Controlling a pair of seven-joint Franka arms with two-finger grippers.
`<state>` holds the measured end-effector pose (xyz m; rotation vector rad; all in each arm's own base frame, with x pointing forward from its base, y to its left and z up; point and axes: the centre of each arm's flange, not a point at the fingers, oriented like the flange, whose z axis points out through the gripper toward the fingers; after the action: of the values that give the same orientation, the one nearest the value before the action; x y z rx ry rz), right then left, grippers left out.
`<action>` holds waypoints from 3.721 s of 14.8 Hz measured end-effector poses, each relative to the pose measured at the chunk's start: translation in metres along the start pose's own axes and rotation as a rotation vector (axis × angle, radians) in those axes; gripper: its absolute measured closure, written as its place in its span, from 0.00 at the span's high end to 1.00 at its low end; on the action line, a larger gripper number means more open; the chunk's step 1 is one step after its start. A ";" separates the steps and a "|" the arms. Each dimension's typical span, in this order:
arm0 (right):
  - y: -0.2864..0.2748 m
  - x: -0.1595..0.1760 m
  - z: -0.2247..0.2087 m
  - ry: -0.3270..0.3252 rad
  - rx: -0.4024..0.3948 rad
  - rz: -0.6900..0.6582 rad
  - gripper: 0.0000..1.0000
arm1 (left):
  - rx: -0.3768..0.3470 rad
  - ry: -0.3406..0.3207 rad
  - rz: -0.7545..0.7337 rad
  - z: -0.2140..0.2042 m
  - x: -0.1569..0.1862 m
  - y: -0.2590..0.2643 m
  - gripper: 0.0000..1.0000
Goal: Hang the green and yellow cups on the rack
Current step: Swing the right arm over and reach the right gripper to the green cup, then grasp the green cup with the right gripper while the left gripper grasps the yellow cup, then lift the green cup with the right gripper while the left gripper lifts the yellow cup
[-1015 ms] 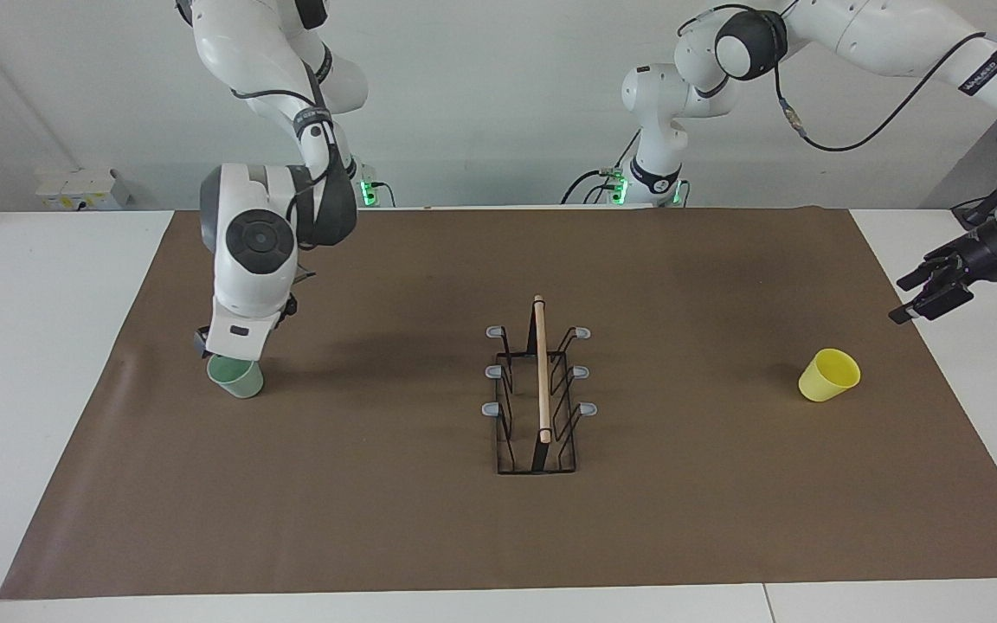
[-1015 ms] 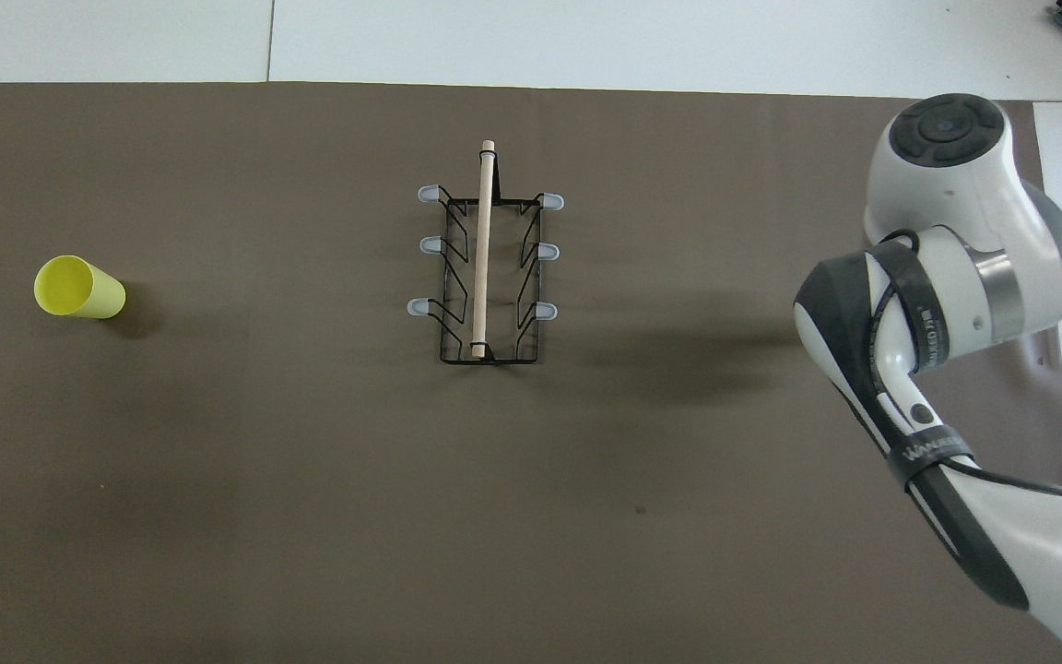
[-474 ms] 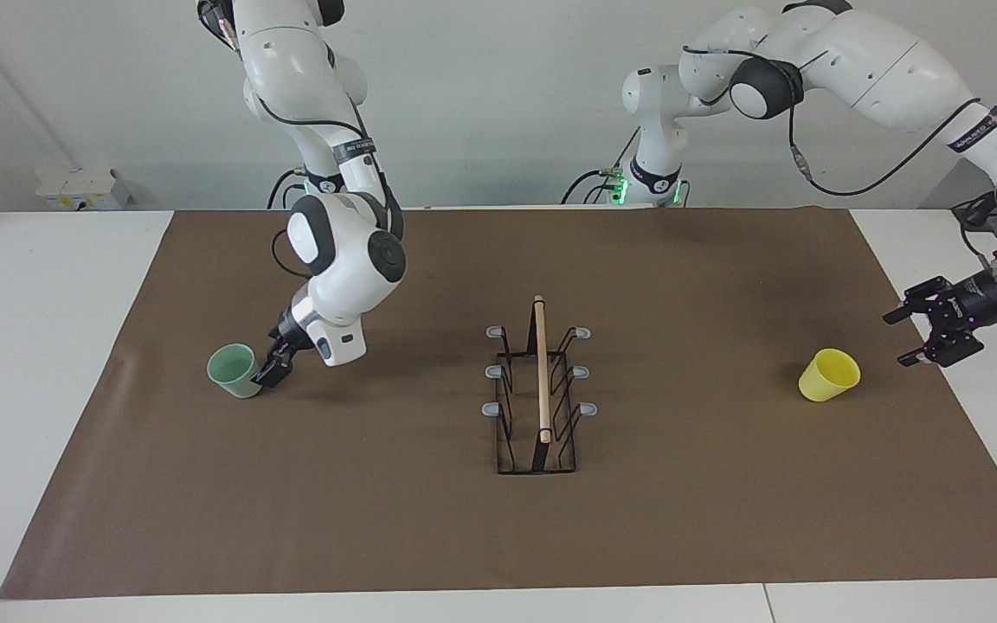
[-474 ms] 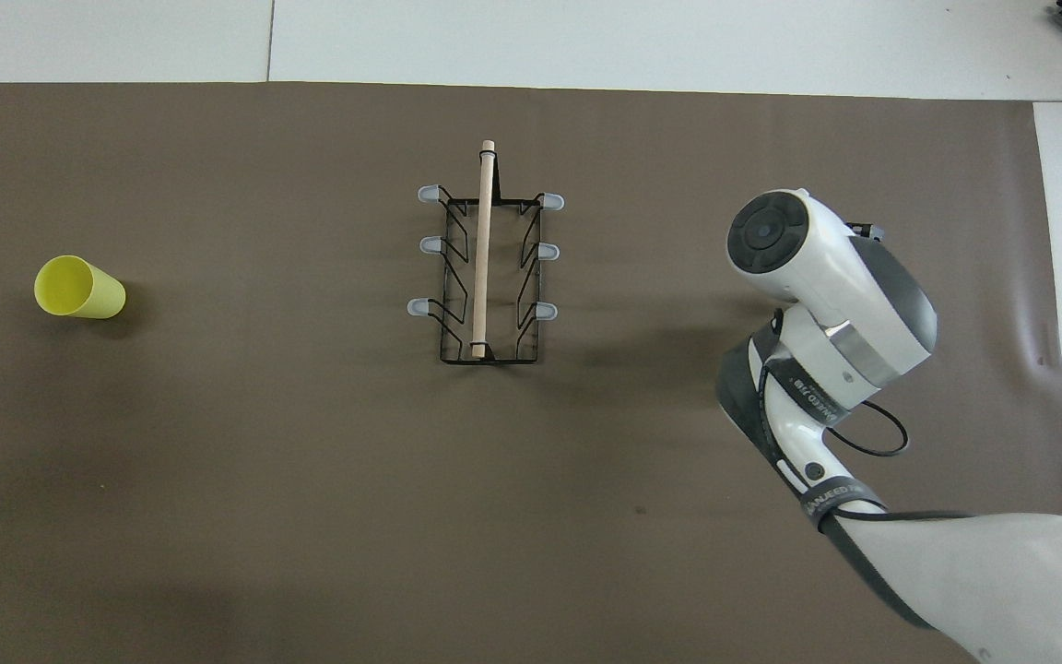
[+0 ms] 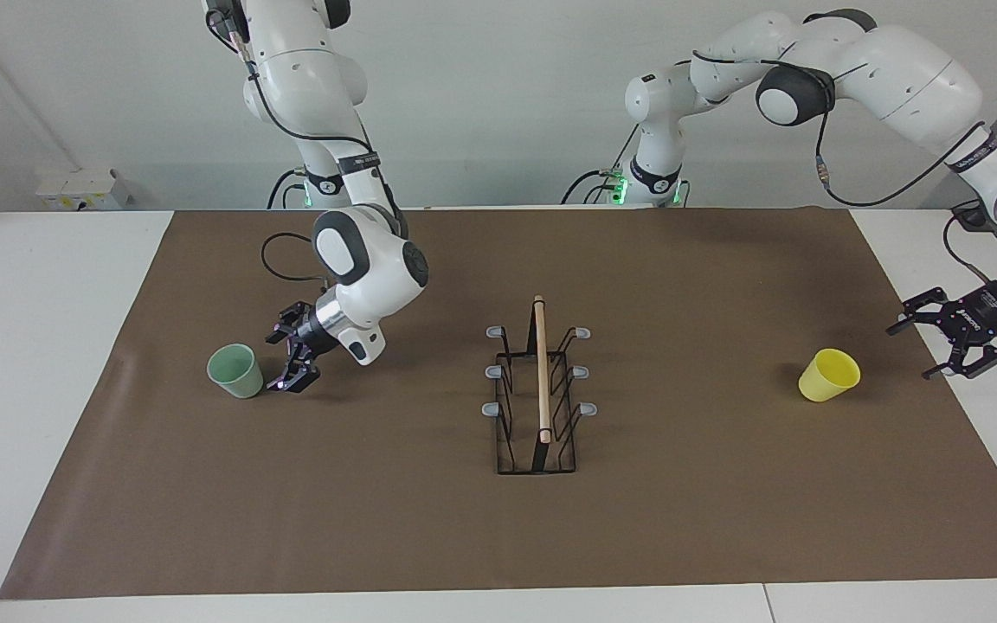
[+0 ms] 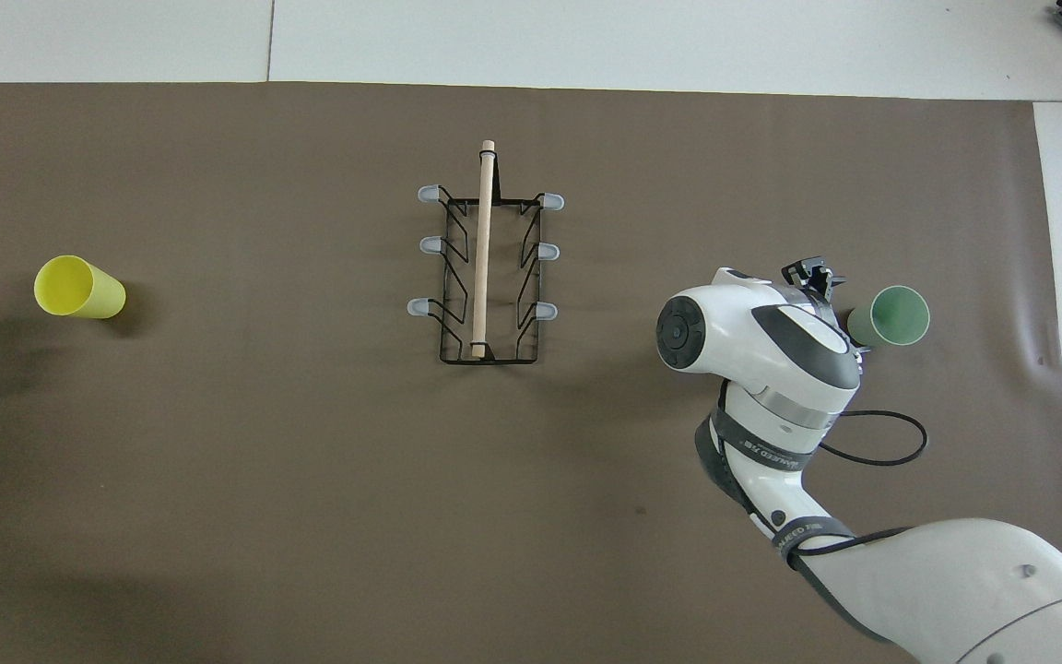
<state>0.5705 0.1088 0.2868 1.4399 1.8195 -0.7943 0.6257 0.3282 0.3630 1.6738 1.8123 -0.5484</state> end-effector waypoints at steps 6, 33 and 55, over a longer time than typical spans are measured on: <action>-0.012 0.000 0.034 -0.040 -0.007 0.064 1.00 | -0.089 -0.072 -0.175 0.049 0.050 -0.021 1.00; 0.006 -0.053 0.008 0.153 0.023 0.436 0.70 | -0.263 -0.316 -0.290 0.145 0.026 -0.081 1.00; 0.013 -0.169 -0.087 1.425 0.269 0.960 0.70 | -0.313 -0.196 -0.027 0.055 -0.060 -0.066 0.68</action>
<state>0.5991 0.0851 0.4737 3.0839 1.3736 0.7320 0.5698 0.2400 0.3570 1.3397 1.6818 -0.4007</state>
